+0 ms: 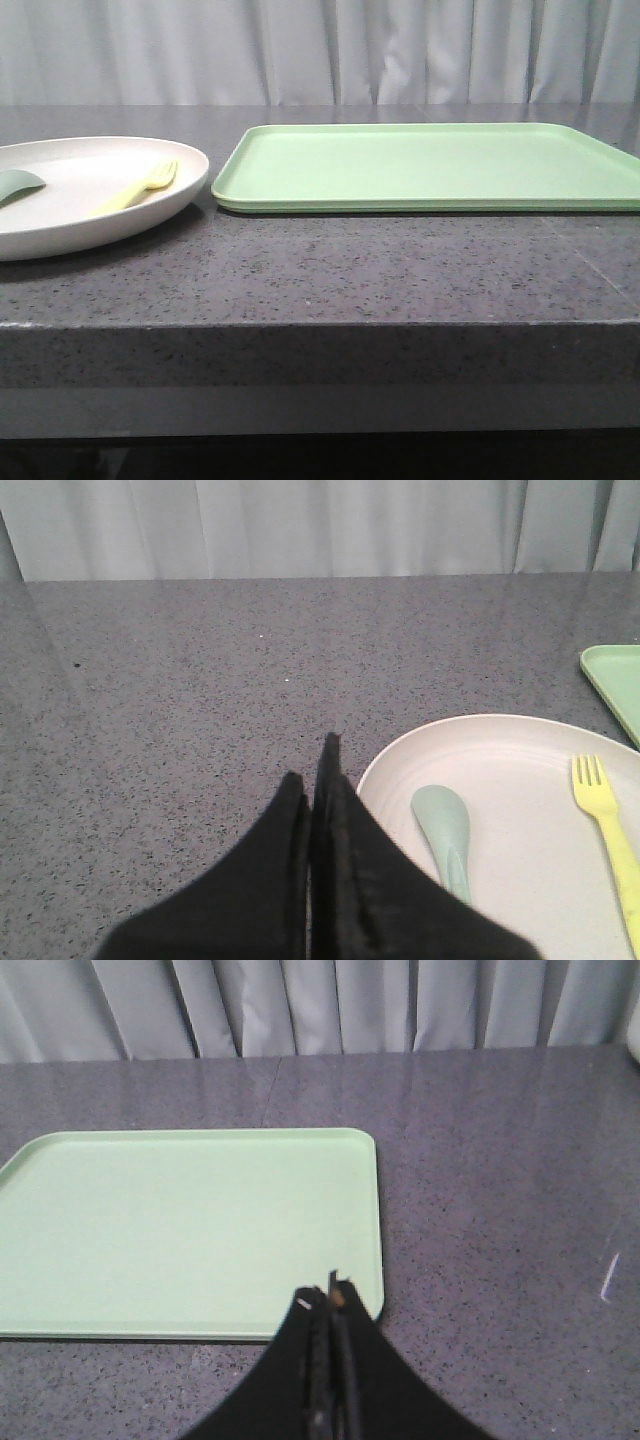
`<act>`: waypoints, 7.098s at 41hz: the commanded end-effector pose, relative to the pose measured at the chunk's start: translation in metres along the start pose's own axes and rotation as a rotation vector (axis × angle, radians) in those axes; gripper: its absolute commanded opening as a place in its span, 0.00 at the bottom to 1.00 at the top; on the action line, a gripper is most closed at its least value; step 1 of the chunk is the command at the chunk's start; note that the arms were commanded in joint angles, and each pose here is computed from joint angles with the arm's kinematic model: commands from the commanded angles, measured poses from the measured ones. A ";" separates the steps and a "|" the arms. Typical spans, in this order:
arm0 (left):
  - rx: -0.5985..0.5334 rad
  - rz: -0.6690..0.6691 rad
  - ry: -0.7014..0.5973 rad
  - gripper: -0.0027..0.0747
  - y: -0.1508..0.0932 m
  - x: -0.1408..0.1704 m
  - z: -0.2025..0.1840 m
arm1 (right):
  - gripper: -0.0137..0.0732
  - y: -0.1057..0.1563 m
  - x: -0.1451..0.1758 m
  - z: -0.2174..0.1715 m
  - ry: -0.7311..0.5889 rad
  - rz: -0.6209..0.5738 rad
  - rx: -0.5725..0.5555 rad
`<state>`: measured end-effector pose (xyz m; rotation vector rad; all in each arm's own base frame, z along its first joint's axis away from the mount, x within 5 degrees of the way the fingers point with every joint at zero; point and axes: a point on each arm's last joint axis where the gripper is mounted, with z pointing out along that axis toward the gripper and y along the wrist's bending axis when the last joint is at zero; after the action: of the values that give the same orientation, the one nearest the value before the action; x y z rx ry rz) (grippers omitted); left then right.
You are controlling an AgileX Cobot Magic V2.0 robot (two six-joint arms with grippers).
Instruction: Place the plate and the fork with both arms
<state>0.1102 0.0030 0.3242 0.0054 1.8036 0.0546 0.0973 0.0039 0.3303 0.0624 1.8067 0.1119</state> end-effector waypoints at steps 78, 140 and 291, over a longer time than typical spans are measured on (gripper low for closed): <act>-0.011 -0.045 0.976 0.77 -0.007 -0.027 0.209 | 0.84 0.001 -0.018 0.000 -0.101 0.002 -0.001; 0.027 -0.080 1.024 0.01 -0.010 -0.016 0.218 | 0.84 0.001 -0.018 0.000 -0.101 0.001 -0.001; 0.665 0.028 0.776 0.01 -0.200 -0.129 0.253 | 0.84 0.001 -0.013 0.001 -0.061 0.002 -0.001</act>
<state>0.4137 -0.2076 0.3345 0.5289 2.6119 -0.6588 0.0992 0.0041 0.3278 0.0620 1.8383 0.1129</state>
